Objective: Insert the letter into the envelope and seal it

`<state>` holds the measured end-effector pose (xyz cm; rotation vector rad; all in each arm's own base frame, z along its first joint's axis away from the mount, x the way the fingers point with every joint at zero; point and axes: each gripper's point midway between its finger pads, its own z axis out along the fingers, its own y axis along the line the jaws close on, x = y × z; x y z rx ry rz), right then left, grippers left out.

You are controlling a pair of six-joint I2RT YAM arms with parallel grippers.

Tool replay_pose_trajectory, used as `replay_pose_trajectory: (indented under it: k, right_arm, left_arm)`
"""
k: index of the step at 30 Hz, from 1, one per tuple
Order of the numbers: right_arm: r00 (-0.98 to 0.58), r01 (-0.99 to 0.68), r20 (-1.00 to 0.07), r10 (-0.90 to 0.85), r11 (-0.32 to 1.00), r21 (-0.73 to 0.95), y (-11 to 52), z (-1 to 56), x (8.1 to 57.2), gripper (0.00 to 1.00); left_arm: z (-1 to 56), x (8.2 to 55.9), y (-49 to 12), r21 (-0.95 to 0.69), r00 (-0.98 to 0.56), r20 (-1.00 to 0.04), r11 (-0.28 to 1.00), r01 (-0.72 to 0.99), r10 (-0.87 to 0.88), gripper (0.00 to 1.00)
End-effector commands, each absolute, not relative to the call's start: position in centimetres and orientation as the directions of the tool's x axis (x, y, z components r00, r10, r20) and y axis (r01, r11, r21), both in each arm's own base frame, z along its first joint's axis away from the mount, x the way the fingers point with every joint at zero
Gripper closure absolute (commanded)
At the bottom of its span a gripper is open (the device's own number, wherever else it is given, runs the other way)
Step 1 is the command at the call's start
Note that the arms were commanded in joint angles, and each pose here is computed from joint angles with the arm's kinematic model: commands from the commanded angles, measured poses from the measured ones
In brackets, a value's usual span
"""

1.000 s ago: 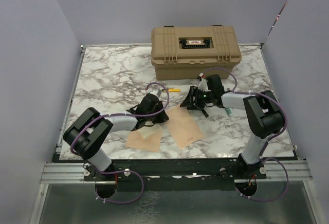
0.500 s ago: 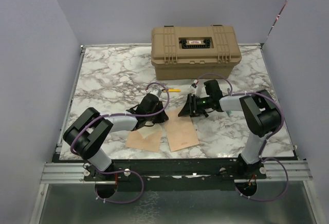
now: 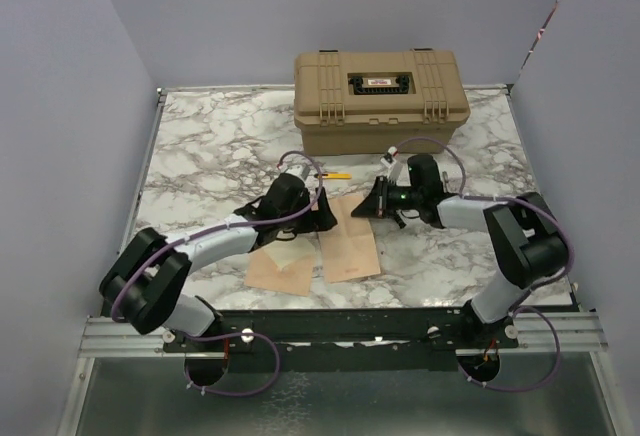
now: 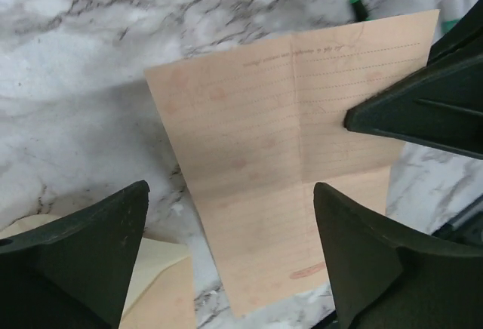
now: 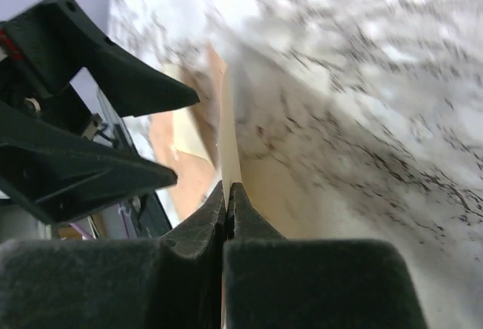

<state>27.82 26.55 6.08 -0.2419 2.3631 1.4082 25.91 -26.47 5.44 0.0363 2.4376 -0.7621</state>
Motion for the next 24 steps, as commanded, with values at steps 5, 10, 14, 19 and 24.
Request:
replay_pose_trajectory:
  k: [5,10,14,19,24]
  right_arm:
    - [-0.742,-0.442,-0.627,0.236,0.531,0.723,25.6,16.8,31.4,1.00]
    - [-0.698,-0.456,-0.632,0.337,0.470,0.756,25.7,22.7,31.4,1.00]
    - [-0.670,-0.472,-0.620,0.408,0.410,0.780,25.6,26.9,30.9,1.00]
    - [-0.643,-0.464,-0.595,0.482,0.372,0.804,25.0,30.9,30.3,1.00]
    - [-0.615,-0.488,-0.592,0.521,0.338,0.805,24.6,33.6,29.7,1.00]
  left_arm:
    - [16.7,27.5,-27.0,-0.597,-0.739,-0.634,0.752,0.280,-0.229,0.01]
    - [20.9,27.3,-27.3,-0.627,-0.713,-0.660,0.696,0.350,-0.236,0.01]
    - [22.8,27.0,-27.4,-0.659,-0.724,-0.651,0.644,0.390,-0.228,0.01]
    - [24.2,26.9,-26.3,-0.717,-0.757,-0.612,0.566,0.408,-0.229,0.01]
    - [26.5,25.6,-26.3,-0.789,-0.793,-0.568,0.422,0.447,-0.221,0.17]
